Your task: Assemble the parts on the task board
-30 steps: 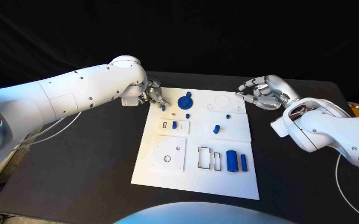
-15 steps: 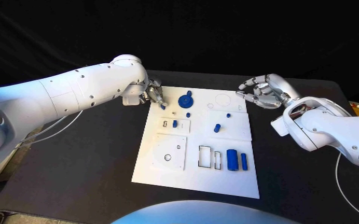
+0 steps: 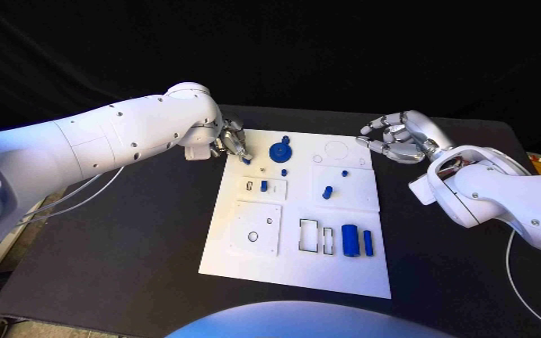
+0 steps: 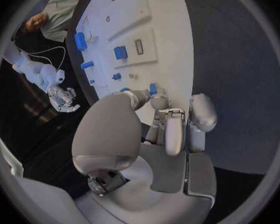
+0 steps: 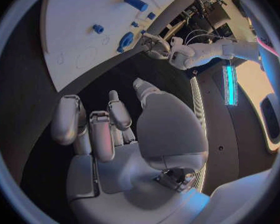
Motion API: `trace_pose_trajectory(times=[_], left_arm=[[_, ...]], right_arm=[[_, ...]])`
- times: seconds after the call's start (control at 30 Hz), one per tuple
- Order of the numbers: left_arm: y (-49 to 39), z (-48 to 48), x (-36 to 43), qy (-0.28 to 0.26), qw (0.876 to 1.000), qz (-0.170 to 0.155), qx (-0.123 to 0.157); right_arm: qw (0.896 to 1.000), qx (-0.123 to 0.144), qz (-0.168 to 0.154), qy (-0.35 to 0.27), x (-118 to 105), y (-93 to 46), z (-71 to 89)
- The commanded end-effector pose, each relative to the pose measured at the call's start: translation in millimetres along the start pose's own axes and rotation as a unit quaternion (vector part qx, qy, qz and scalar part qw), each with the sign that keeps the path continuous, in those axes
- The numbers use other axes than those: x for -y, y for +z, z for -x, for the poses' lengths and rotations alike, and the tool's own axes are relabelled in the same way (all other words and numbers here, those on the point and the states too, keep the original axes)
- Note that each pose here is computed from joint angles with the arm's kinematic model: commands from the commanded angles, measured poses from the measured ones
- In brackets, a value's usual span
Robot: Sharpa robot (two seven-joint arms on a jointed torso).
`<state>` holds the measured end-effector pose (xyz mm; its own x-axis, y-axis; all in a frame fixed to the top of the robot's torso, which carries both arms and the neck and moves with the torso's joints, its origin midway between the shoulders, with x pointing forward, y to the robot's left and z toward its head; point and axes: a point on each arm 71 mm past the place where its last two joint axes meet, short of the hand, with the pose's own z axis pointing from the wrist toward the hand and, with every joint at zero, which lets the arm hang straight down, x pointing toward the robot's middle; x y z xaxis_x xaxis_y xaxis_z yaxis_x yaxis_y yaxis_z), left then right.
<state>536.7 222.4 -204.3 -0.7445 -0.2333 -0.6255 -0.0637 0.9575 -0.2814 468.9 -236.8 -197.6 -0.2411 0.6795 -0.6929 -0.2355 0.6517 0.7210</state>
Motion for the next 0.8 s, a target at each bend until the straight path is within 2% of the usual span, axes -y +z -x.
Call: trace_pose_trajectory(times=[0.03, 0.27, 0.47, 0.57, 0.8], left_arm=[[-3.9, -1.5, 1.8, -0.041, 0.999, -0.02, 0.004], [-16.1, -8.1, 0.0, -0.066, 0.997, -0.038, 0.007], [-26.1, -18.1, -0.1, -0.074, 0.996, -0.053, 0.015], [-30.4, -25.0, -0.8, -0.067, 0.996, -0.058, 0.019], [-34.3, -35.2, -2.4, -0.032, 0.997, -0.058, 0.033]], right_arm=[[1.0, -0.006, 0.004, -0.004, -1, 0.0, -1.3], [1.0, -0.005, 0.003, -0.004, 0, -0.2, -0.7], [1.0, -0.005, 0.002, -0.004, 1, -0.2, -0.4], [1.0, -0.005, 0.002, -0.004, 1, -0.4, -0.5], [1.0, -0.005, 0.001, -0.004, 2, -0.6, -0.7]])
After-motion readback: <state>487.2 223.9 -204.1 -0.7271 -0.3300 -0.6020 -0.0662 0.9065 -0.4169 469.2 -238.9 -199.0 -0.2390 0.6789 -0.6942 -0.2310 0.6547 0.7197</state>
